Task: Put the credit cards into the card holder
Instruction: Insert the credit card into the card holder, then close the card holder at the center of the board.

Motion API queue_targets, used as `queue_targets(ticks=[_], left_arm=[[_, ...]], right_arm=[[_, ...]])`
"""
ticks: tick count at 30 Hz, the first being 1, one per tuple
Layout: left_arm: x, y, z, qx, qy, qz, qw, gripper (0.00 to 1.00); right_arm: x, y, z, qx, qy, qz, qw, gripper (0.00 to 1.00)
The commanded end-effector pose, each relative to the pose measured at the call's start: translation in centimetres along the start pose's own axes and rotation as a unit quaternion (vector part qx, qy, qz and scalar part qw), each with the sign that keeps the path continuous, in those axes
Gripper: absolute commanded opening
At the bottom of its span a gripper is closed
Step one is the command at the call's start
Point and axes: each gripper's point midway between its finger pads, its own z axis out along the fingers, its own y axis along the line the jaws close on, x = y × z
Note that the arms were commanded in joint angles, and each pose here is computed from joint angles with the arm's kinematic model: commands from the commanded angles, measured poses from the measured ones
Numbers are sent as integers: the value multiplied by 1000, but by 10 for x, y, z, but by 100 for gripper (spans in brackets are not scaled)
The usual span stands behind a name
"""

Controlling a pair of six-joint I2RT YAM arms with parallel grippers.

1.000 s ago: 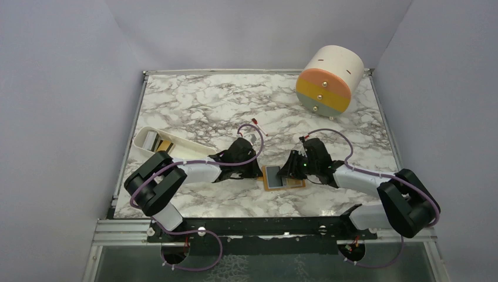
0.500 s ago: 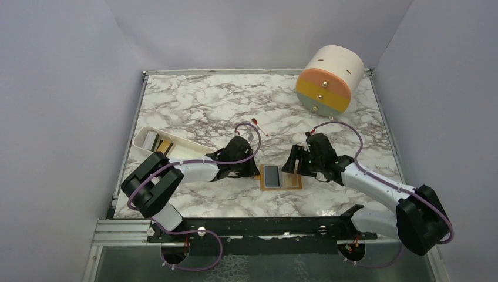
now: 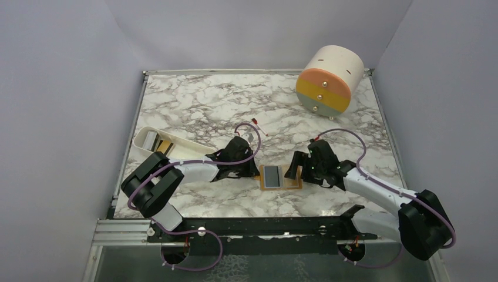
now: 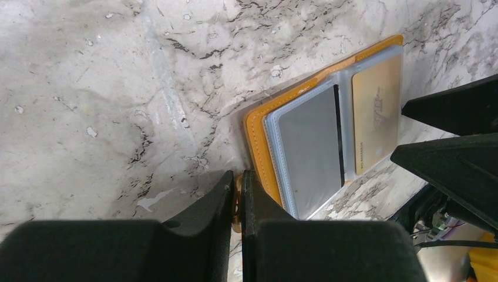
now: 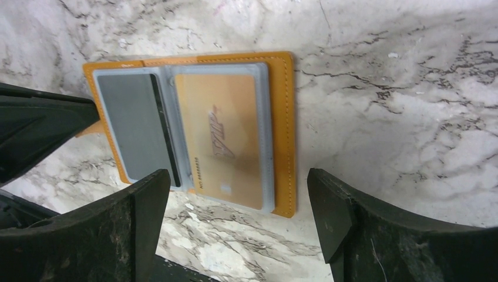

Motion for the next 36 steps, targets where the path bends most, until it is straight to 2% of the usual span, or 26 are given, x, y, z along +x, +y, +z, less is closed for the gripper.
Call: queue_targets(ticks=[1, 11, 17, 36], left_arm=[[4, -5, -1, 19, 6, 5, 1000, 0], [8, -5, 0, 26, 9, -6, 1000, 0], [9, -4, 1, 26, 11, -7, 1000, 0], [10, -3, 3, 25, 12, -10, 1000, 0]], right_arm=[[1, -2, 2, -2, -8, 11, 1000, 88], [1, 35, -2, -111, -15, 31, 993, 88], [-8, 47, -13, -139, -35, 30, 989, 88], [-14, 83, -40, -240, -45, 27, 969, 81]])
